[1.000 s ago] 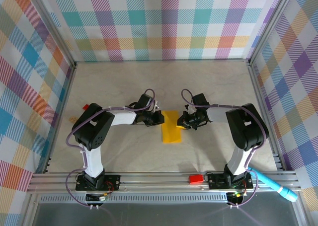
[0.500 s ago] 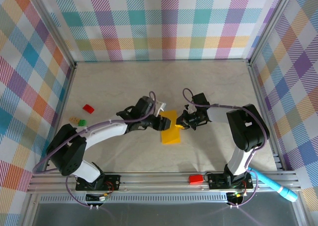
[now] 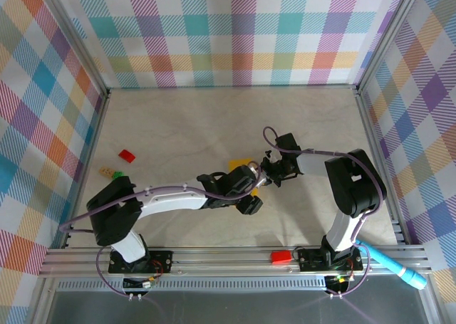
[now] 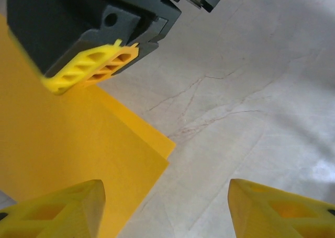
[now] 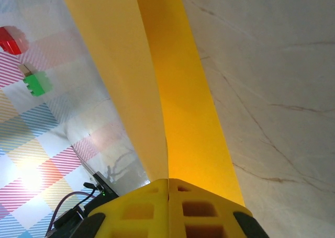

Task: Fold a paper plane with a square sheet of paper (fold left side to right side)

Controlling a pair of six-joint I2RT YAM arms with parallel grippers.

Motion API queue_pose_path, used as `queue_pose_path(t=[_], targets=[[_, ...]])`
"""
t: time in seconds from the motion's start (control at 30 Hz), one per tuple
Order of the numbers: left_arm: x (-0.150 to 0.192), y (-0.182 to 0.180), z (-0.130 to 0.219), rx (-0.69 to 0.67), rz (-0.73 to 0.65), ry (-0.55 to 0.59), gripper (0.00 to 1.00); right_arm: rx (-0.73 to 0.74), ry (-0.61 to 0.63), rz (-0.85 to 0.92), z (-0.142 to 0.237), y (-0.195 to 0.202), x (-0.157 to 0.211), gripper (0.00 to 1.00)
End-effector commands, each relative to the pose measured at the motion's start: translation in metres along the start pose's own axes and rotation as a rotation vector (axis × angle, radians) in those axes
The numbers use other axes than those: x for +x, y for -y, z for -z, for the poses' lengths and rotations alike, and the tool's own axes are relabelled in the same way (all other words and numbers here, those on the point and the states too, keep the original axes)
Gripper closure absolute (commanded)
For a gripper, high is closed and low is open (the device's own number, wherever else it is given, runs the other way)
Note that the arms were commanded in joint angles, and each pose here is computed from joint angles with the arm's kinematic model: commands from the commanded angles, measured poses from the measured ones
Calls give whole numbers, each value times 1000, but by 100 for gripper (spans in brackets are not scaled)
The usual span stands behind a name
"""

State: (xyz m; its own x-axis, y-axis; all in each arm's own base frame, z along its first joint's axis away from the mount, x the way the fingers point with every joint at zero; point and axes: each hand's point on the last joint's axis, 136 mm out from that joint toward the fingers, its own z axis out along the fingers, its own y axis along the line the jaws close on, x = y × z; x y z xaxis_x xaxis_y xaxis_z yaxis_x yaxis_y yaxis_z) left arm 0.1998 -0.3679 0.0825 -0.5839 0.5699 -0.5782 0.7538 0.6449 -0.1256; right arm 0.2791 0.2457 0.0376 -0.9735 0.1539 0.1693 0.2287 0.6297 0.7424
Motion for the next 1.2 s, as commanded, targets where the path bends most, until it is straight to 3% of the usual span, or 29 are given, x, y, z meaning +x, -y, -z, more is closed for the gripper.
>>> queue_pose_path(t=[0.0,0.27,0.43,0.67,0.93,1.17], targets=[[1,-12,-4,-126,-63,-38,36,-46,2,8,4,-14,-3,97],[2,-24,-19,-221,-71,-88,41,-52,-1,6,2,-13,-3,96],[0,-18,-22,-189,-58,-84,57,-47,-2,4,1,-11,-3,96],[1,-16,-24,-183,-48,-91,72,-32,-1,-2,-2,-5,-4,93],[3,-17,-23,-184,-31,-92,99,-25,13,7,0,-7,-7,84],[2,-17,-17,-164,7,-70,100,-46,49,41,7,-21,-20,76]])
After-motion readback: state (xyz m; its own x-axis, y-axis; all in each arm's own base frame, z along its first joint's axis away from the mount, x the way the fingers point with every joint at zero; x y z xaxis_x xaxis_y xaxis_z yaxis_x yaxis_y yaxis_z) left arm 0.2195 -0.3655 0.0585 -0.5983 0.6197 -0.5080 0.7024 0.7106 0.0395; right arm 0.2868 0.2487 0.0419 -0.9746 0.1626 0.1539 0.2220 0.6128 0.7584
